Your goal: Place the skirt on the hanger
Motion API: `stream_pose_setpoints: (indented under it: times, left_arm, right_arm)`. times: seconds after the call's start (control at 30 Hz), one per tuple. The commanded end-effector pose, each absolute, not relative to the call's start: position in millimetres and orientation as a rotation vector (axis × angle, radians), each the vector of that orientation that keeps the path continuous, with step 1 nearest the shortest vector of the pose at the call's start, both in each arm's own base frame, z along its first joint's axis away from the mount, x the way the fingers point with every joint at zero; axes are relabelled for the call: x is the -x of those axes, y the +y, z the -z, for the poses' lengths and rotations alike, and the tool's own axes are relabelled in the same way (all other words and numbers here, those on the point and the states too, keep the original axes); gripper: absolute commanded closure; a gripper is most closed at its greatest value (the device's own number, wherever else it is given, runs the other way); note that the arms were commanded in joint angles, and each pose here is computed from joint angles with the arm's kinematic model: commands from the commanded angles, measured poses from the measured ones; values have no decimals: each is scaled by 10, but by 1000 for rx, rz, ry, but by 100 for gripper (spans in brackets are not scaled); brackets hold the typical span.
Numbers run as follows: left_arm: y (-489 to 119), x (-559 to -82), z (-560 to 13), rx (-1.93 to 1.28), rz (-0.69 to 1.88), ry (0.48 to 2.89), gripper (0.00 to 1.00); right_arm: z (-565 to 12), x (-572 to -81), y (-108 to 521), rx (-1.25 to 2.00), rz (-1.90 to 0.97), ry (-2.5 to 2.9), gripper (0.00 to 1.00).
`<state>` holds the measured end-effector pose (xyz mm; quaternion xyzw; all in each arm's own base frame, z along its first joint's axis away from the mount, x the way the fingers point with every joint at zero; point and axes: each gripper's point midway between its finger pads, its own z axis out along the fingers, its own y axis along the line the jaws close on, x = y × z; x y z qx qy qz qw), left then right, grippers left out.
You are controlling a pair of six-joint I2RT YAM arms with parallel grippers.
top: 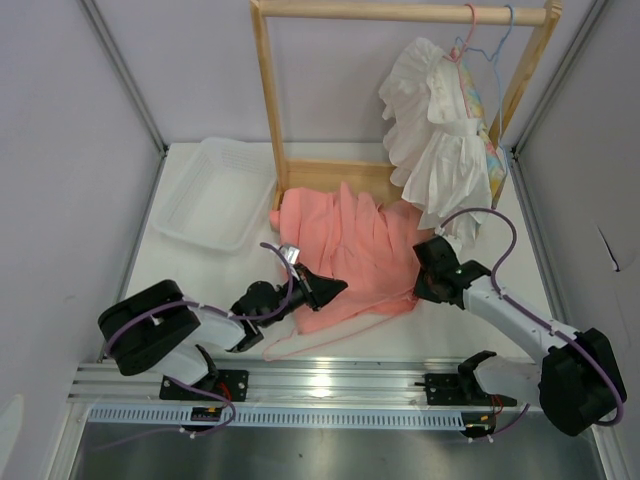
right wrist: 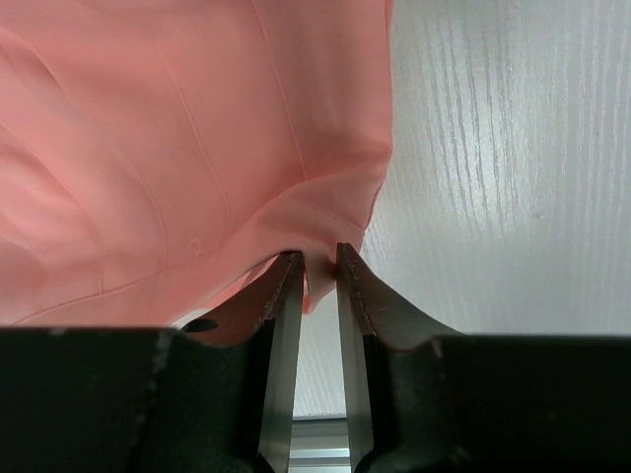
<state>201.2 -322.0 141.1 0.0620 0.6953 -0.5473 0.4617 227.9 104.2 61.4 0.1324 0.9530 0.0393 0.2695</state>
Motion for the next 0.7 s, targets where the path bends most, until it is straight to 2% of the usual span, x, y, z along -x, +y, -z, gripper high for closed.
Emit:
stream_pose_setpoints:
  times: [0.0,0.13,0.27,0.33,0.43,0.67]
  left_arm:
    - [-3029,-1906,-2659,-118,1509,1170,100]
    - [-3017,-1922,-2669,-117,1494,1173,100]
    - [-3040,-1927,-2636,-125,1492,1184,100]
    - [-3063,-1924,-2597,-127,1500,1194,100]
    - [-3087,-1928,-2565,-125,1513,1198,100]
    - [-3131,-1949,-2570,-136,1505,1194,100]
  right_arm:
    - [-572,-2182,1011,-377,-79,2585,75]
    - [-533,-2183,1032,-369,-70,2595,78]
    - [-530,-2196,1089,-345,-41,2593,73]
    - [-485,-2203,1077,-343,-18,2602,66]
    - [-468,-2236,1065,-348,-3,2593,63]
    - [-524,-2300,1023,-353,-25,2571,71]
